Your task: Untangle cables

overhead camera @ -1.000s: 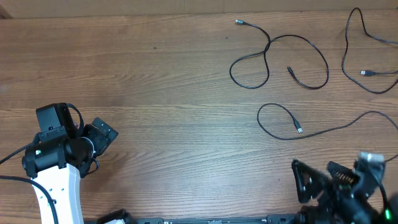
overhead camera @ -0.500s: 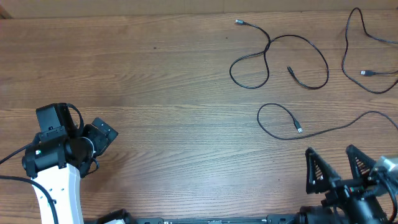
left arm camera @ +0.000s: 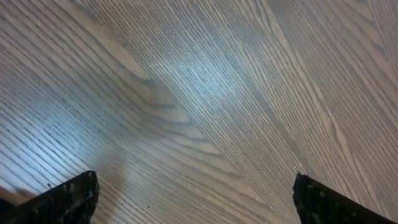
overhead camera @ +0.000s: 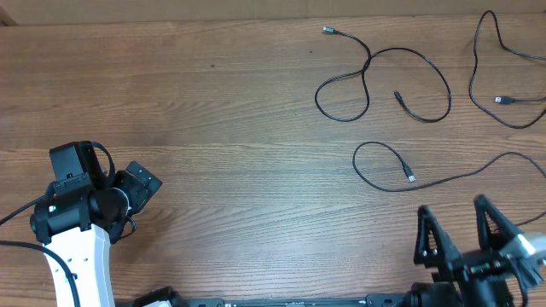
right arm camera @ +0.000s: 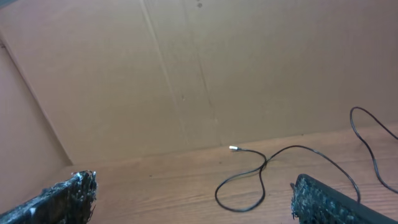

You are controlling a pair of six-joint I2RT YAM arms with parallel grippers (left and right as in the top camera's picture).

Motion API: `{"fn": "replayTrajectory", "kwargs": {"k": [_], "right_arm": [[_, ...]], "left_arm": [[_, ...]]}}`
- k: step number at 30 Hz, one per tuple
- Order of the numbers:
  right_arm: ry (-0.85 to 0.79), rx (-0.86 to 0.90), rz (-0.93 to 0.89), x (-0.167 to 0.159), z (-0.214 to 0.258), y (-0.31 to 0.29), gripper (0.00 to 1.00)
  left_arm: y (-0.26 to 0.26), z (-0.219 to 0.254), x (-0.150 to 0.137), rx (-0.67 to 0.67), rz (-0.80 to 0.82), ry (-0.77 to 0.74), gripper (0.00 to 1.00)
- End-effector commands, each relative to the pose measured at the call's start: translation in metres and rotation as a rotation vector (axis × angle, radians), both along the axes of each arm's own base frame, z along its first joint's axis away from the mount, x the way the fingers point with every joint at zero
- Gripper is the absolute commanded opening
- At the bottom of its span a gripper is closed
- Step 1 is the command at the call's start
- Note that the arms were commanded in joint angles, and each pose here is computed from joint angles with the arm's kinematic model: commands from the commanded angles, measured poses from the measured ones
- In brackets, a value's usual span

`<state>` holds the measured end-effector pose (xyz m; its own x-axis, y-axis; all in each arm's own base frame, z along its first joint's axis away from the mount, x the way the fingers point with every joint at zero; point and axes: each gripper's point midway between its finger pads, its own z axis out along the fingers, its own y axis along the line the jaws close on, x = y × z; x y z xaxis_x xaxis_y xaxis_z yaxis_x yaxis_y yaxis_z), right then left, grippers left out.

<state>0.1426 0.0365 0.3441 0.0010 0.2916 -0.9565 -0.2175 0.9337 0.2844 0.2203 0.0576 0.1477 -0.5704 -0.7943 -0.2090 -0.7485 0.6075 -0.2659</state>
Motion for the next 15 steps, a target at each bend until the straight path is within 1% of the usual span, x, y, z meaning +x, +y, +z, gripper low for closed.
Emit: {"fn": "replayTrajectory", "kwargs": {"k": [1, 15], "right_arm": [[-0.032, -0.008, -0.002, 0.009, -0.007, -0.001, 1.0], [-0.172, -0.012, 0.051, 0.043, -0.015, 0.007, 1.0]], "left_arm": [[0.003, -0.001, -0.001, 0.007, 0.017, 0.003, 1.0], [0.003, -0.001, -0.001, 0.007, 0.017, 0.003, 1.0]]}}
